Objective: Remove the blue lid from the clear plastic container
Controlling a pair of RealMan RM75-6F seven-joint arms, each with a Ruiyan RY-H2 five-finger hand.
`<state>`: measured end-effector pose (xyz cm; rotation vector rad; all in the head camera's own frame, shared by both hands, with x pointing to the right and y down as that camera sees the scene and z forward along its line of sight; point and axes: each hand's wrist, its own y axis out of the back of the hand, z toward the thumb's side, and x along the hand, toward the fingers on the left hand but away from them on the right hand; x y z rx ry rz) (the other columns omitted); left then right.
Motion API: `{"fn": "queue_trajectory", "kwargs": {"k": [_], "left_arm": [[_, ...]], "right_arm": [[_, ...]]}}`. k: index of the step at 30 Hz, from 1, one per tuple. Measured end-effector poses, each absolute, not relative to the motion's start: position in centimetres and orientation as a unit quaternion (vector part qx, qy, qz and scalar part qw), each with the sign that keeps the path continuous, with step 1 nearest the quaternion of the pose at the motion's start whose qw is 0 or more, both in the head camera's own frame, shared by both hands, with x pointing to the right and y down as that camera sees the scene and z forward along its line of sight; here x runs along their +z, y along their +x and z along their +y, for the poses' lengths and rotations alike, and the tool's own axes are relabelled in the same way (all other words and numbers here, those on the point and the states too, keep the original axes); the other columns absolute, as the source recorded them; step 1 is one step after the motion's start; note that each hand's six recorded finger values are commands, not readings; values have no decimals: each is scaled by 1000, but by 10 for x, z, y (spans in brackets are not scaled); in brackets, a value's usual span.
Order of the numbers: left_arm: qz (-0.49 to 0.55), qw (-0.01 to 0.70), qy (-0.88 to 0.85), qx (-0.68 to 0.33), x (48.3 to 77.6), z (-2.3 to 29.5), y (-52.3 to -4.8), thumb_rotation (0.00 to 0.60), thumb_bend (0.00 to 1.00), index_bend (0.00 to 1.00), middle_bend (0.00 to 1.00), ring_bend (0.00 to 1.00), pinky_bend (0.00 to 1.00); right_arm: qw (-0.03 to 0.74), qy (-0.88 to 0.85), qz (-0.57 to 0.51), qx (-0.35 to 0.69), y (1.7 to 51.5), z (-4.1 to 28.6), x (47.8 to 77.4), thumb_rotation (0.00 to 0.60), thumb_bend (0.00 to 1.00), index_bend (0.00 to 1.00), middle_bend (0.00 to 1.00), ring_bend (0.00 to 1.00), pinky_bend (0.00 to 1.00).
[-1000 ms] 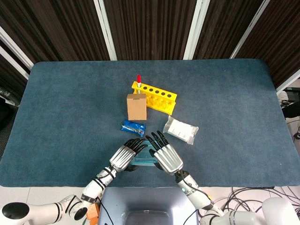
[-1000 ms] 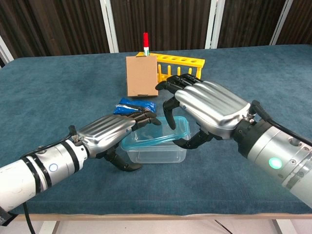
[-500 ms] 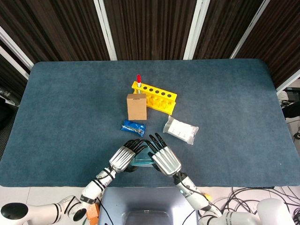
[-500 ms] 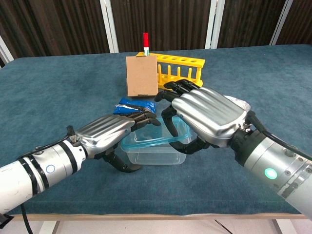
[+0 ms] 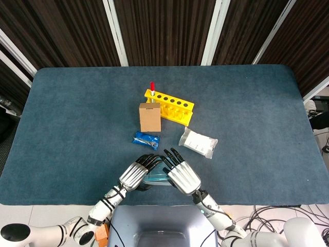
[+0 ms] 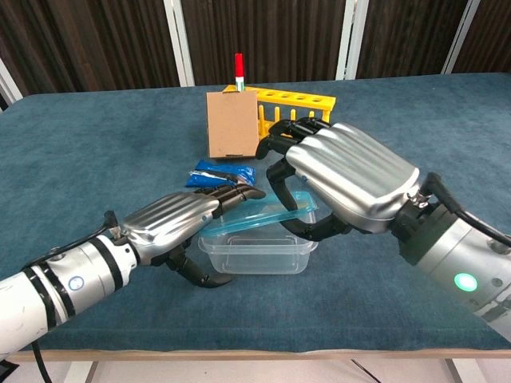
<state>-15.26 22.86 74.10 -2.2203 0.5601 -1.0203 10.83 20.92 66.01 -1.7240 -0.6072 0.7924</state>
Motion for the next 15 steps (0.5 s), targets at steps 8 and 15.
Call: {"fn": "queue_trajectory", "kwargs": {"k": [8,15], "left_arm": [[242,316,-836,-379,735,218,-158,600,283,0,0,0,16],[280,325,-824,-369,720,195,-175,600,281,0,0,0,0]], "right_arm": [[550,-729,-265,310,113,208,645,600,578,774,235,104,187],[559,-721,-274,303,134,203,628,600,578,774,234,105,199]]}}
